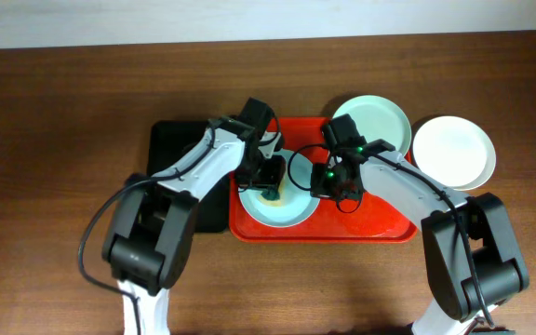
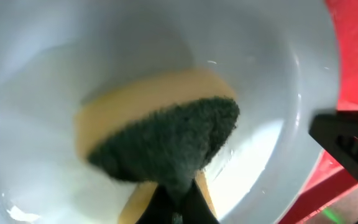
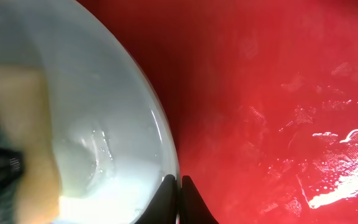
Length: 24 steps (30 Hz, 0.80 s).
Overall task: Clean dirty plates on tray and stack at the side
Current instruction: 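Scrub the blue plate with the sponge while the right gripper holds its rim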
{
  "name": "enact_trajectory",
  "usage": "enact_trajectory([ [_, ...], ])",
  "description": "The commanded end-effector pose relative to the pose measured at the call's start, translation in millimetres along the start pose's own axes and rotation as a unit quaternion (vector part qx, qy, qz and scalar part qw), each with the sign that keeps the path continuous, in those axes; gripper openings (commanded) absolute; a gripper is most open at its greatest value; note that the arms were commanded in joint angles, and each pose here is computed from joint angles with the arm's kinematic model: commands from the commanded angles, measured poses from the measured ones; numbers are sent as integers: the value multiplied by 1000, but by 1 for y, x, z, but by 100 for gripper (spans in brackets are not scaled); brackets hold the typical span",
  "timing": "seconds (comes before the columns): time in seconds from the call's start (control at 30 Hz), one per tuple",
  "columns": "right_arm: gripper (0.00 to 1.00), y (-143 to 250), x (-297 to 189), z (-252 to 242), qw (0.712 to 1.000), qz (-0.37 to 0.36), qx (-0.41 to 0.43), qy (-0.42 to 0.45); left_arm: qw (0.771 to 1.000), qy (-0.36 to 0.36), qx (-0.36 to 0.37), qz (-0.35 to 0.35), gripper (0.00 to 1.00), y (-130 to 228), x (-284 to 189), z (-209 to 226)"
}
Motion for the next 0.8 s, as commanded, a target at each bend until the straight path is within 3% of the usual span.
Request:
enact_trajectory([
  [0.0,4,5,4,1,1000,7,4,-3,996,-27,-4,-84,0,-16,-57,7],
  [0.17,4,5,4,1,1000,7,4,-3,992,-50,-3,-112,0,-18,-76,12],
  [0.77,4,5,4,1,1000,7,4,-4,992,-45,-17,-115,0,-2,-13,41],
])
Point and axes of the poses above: each gripper's point midway between its finger pads, its own x axis out along the fingers, its own z axis along the line the jaws close on, y = z × x, the point moved 1 cm from there along -x, back along the fingers, and after that the axes turned 14 degrees about -x, right-handed, at the moved point
